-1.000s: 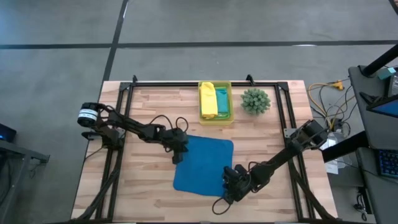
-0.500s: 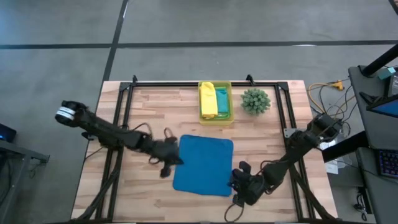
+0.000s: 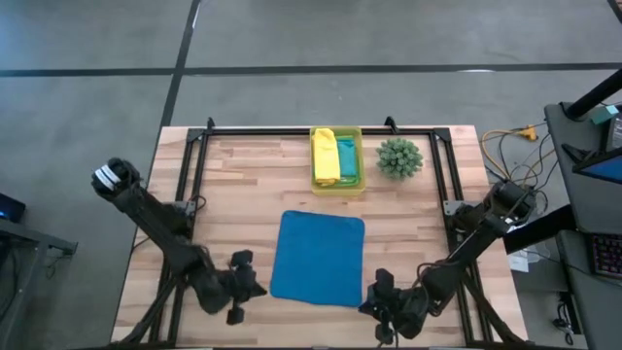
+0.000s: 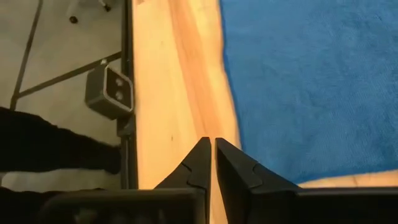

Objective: Fold microfiber towels
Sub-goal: Fold the blue microfiber cloth

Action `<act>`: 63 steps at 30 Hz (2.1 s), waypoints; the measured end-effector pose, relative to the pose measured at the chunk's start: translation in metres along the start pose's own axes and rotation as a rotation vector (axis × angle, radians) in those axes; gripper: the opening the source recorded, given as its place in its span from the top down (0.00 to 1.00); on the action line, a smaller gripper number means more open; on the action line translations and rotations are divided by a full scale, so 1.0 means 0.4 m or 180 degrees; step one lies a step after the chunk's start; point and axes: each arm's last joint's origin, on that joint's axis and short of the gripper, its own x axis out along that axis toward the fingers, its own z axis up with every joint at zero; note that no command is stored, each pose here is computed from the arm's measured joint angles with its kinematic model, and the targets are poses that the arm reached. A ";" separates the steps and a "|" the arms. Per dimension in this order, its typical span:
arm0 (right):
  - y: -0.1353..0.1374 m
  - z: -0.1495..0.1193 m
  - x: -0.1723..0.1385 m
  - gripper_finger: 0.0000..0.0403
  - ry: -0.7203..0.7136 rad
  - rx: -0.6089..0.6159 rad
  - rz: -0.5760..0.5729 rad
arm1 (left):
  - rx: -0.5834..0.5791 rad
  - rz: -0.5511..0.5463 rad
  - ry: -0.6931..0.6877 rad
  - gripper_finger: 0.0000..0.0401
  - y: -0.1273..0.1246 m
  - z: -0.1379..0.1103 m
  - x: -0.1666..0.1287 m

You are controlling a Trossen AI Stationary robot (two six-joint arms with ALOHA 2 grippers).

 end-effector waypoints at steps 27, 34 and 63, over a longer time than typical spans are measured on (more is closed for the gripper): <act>-0.025 -0.065 0.087 0.60 0.0203 -0.0607 -0.0280 | 0.0871 0.0295 0.0825 0.56 0.010 -0.011 0.161; -0.014 -0.060 0.091 0.64 0.0181 -0.0586 -0.0254 | 0.1056 0.0026 0.1172 0.60 0.032 -0.026 0.201; -0.008 -0.054 0.091 0.57 0.0195 -0.0756 -0.0226 | 0.0786 0.0320 0.1720 0.99 0.052 -0.096 0.294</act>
